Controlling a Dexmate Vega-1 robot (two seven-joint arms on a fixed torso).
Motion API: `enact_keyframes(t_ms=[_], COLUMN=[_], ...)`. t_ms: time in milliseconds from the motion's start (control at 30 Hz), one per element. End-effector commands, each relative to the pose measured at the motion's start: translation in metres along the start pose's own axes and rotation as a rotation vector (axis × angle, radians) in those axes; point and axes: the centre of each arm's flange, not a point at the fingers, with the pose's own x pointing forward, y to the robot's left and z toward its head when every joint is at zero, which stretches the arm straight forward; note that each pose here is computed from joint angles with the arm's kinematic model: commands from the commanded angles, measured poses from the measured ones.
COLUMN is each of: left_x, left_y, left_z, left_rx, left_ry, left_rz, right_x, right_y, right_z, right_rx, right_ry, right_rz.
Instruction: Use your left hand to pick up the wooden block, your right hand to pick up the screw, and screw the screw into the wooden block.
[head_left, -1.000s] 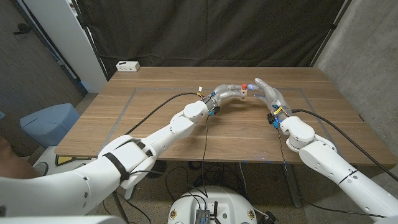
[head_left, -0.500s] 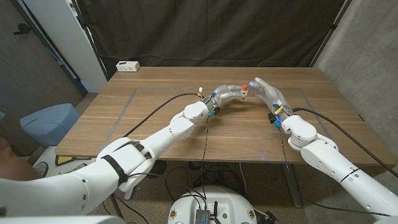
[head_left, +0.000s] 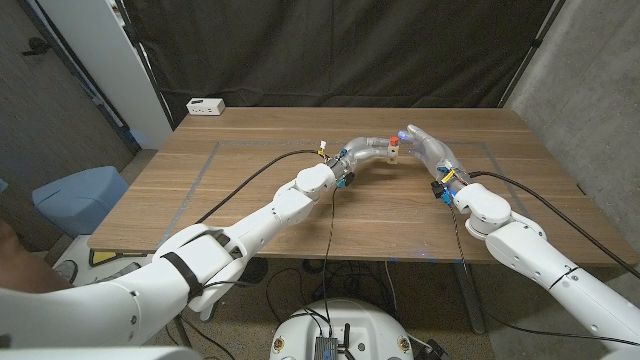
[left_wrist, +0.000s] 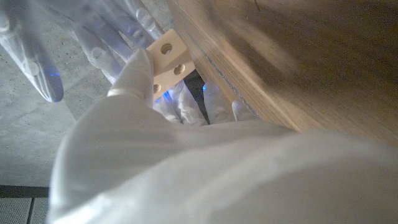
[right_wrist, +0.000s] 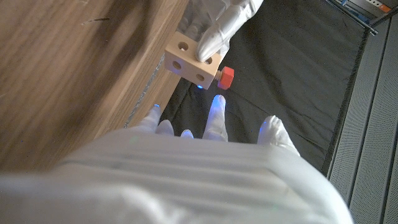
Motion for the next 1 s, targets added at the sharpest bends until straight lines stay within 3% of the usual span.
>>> enact_keyframes(t_ms=[33,1000], left_x=[-0.0005,-0.0011], left_y=[-0.0013,0.0012], left_z=[0.0008,-0.0016], left_rx=[0.003,0.000], left_ry=[0.002,0.008], left_rz=[-0.003,0.001], right_x=[0.0055,0.0076], right_y=[0.0010,0.0052], right_z=[-0.0017,0.0003], right_rx=[0.003,0.003], right_ry=[0.003,0.001], right_rz=[0.040,0.039])
